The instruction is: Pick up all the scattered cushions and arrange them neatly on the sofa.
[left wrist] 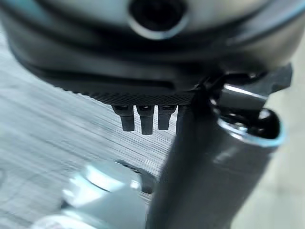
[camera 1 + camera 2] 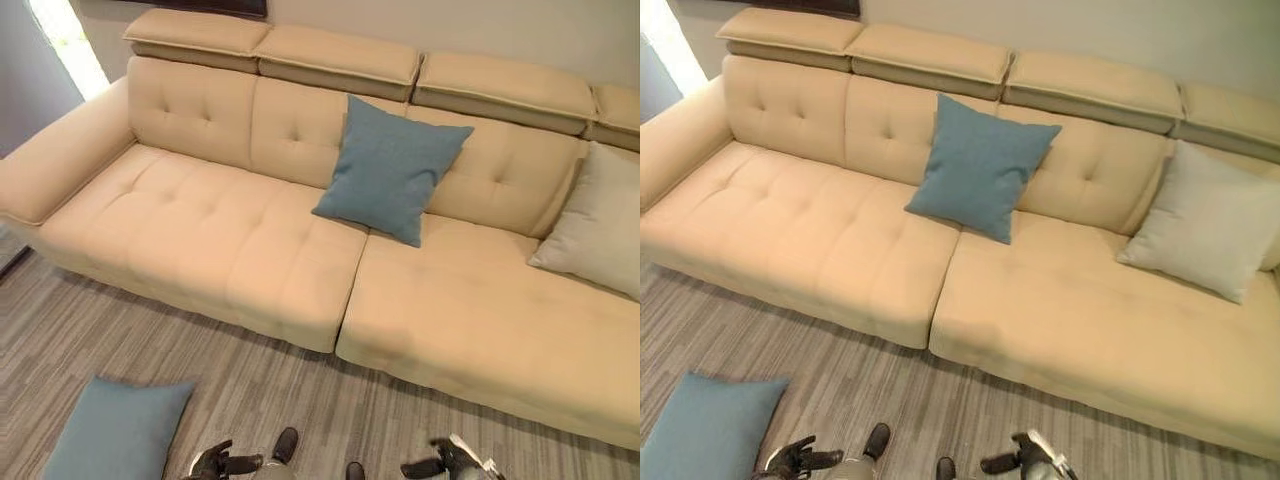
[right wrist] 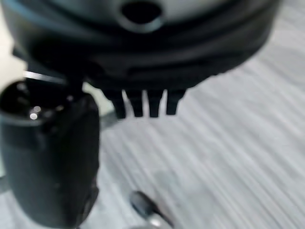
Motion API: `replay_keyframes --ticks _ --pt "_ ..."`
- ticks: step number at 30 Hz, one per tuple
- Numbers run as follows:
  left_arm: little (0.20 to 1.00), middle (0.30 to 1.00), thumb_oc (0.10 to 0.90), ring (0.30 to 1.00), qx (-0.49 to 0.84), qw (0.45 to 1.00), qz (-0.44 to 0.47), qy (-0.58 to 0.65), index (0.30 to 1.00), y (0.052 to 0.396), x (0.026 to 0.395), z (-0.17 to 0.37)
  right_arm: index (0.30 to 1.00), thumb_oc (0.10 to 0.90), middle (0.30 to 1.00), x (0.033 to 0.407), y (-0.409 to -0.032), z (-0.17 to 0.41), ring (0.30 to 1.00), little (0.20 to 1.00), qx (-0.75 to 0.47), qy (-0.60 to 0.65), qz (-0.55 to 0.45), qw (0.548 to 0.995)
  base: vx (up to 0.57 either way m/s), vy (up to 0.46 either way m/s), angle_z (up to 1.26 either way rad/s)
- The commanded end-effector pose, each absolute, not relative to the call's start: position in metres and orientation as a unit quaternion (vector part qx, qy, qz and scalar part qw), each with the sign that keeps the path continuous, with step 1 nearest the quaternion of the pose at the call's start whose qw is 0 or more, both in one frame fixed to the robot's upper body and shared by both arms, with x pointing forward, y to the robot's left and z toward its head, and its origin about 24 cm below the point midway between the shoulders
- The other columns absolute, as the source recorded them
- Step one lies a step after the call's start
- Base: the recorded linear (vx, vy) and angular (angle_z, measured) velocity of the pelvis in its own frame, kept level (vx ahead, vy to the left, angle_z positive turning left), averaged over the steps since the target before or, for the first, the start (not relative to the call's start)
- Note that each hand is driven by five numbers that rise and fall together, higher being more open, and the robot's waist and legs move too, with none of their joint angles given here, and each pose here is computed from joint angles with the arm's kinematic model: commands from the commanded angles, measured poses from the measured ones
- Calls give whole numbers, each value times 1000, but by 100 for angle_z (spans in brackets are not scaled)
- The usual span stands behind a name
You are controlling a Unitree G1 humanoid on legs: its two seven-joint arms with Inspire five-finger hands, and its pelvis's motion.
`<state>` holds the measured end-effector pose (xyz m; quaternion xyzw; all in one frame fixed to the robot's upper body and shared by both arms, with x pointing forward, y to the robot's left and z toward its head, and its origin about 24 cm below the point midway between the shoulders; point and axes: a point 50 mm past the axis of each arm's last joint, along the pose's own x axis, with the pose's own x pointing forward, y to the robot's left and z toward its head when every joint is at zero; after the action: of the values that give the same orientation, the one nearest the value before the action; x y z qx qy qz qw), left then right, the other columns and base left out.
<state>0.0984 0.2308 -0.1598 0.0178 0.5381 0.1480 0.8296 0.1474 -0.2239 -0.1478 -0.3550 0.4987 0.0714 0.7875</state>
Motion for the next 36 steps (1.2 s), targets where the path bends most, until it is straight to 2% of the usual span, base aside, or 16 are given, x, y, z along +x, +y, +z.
replay_keyframes --ticks 1,5,13,18,23,28,29,32,36 --pt "900 900 800 900 20 861 154 484 900 241 137 -145 900 800 900 150 -235 -143 900 900 -369 486 48 790 -201 -129 115" --pt "900 900 800 900 17 856 152 494 900 237 131 -149 900 800 900 151 -252 -139 900 900 -394 493 34 775 -150 -95 155" --pt "900 900 800 900 52 845 130 516 900 243 120 -151 900 800 900 133 -243 -148 900 900 -370 513 37 773 -31 -19 121" --pt "900 900 800 900 62 842 131 520 900 254 115 -149 900 800 900 142 -227 -148 900 900 -385 492 71 777 87 133 67" --pt "900 900 800 900 74 846 131 512 900 258 122 -146 900 800 900 151 -219 -146 900 900 -374 474 72 794 68 65 61" --pt "900 900 800 900 80 853 132 499 900 257 130 -143 900 800 900 145 -220 -149 900 900 -366 491 67 787 104 -61 144" --pt "900 900 800 900 78 852 140 498 900 271 128 -139 900 800 900 143 -225 -149 900 900 -364 498 62 785 21 -63 74" --pt "900 900 800 900 90 859 155 479 900 272 141 -134 900 800 900 145 -223 -148 900 900 -374 497 69 780 24 -142 101" --pt "900 900 800 900 88 854 171 483 900 275 138 -135 900 800 900 149 -221 -147 900 900 -376 485 71 786 31 -179 48"
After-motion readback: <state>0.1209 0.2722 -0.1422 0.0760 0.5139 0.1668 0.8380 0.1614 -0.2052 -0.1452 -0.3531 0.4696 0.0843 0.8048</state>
